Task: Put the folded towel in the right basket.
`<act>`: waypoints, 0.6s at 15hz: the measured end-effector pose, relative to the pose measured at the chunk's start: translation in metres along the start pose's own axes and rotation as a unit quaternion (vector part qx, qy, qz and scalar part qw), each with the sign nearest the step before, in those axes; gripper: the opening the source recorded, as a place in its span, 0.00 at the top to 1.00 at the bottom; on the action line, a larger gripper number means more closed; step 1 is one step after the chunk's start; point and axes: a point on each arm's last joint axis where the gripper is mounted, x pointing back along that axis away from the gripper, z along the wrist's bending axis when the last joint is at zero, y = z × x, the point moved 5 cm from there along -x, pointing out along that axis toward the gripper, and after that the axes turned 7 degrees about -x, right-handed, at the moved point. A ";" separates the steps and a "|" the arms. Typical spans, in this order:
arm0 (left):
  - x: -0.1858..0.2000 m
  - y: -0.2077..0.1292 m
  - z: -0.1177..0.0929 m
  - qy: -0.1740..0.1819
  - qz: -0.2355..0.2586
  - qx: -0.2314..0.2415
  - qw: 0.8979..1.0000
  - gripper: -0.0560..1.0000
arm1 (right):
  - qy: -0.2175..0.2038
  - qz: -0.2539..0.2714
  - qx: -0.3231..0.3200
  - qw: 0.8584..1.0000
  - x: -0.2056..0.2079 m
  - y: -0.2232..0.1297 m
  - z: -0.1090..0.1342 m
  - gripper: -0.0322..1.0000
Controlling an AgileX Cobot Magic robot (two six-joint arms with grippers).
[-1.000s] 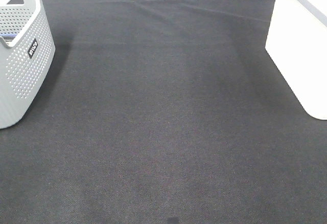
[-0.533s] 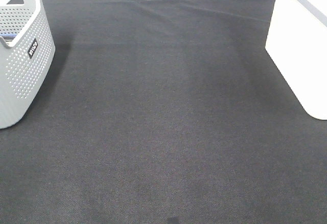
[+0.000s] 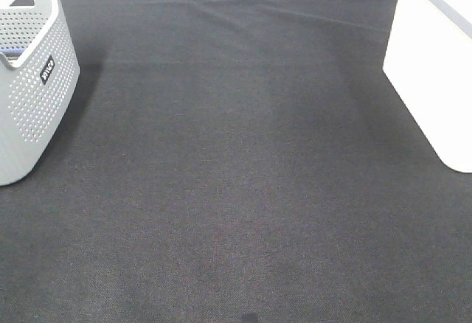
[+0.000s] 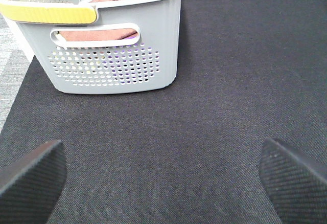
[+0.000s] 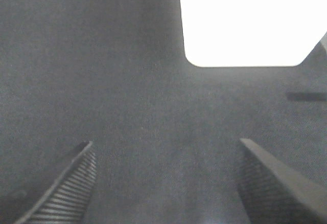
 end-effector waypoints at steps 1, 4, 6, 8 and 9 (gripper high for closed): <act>0.000 0.000 0.000 0.000 0.000 0.000 1.000 0.02 | 0.001 -0.012 0.001 1.000 0.003 -0.001 0.000 0.28; 0.000 0.000 0.000 0.000 0.000 0.000 1.000 0.02 | 0.003 -0.032 0.002 0.999 0.008 -0.003 0.000 0.28; 0.000 0.000 0.000 0.000 0.000 0.000 1.000 0.02 | 0.003 -0.032 0.002 0.999 0.008 -0.003 0.000 0.28; 0.000 0.000 0.000 0.000 0.000 0.000 1.000 0.02 | 0.003 -0.032 0.002 0.999 0.008 -0.003 0.000 0.28; 0.000 0.000 0.000 0.000 0.000 0.000 1.000 0.02 | 0.003 -0.032 0.002 0.999 0.008 -0.003 0.000 0.28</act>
